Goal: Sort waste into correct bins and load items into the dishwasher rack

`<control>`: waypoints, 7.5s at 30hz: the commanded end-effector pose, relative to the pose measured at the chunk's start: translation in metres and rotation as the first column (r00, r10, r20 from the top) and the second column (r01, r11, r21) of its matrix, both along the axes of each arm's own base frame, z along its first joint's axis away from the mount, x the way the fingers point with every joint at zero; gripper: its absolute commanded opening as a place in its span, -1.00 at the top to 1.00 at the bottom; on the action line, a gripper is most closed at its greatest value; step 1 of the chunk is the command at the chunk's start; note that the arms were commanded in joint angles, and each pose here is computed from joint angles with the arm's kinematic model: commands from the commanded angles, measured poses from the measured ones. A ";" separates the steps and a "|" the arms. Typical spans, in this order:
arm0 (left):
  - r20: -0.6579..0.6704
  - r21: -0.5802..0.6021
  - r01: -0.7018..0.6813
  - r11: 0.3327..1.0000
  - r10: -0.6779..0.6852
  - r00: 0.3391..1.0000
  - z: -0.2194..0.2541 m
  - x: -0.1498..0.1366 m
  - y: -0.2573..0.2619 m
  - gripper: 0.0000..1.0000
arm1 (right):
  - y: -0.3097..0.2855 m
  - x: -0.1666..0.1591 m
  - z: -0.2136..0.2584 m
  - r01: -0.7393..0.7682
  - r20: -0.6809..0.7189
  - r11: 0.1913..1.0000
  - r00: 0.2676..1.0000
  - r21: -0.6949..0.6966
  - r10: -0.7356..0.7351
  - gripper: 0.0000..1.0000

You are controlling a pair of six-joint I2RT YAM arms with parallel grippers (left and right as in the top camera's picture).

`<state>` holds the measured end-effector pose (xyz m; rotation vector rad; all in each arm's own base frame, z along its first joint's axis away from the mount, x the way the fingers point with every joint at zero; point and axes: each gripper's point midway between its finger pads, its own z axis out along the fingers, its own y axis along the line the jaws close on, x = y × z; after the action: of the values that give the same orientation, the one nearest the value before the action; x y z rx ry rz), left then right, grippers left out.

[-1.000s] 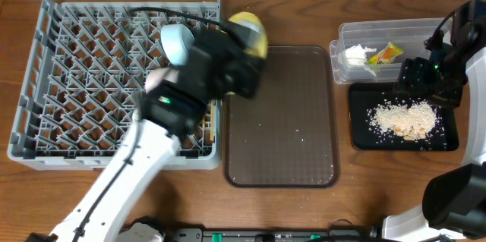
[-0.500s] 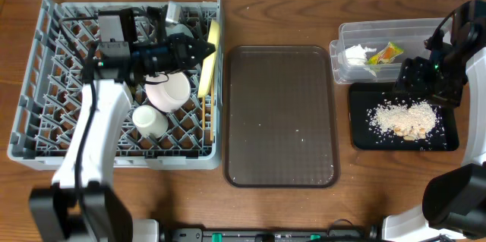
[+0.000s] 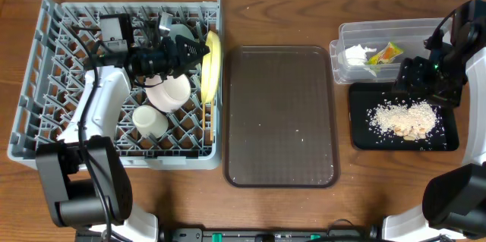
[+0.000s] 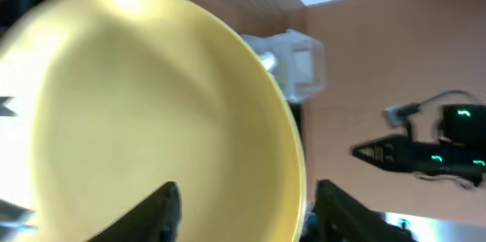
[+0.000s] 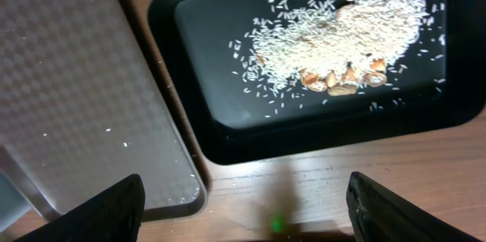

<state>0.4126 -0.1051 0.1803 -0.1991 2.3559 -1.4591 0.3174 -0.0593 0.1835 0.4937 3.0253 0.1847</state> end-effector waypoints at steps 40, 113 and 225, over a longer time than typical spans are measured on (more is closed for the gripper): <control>0.064 0.813 -0.250 0.525 0.346 0.936 0.001 -0.209 0.121 -0.69 | 0.135 0.021 -0.020 -0.350 0.356 0.932 0.863 -0.092 0.359 -0.56; 0.287 0.738 -0.441 0.511 0.355 0.890 0.033 -0.229 0.118 -0.98 | 0.082 -0.072 0.005 0.038 0.938 0.938 0.003 -0.345 0.346 -0.98; 0.848 0.384 -0.807 0.448 0.175 0.501 -0.043 -0.169 0.115 -1.00 | 0.082 -0.072 -0.028 -0.012 0.921 0.929 0.128 -0.370 0.369 -0.99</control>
<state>0.2448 0.0098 0.1527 -0.1274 1.6709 -0.0519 0.2452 0.0259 0.1564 -0.1195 1.6444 0.0599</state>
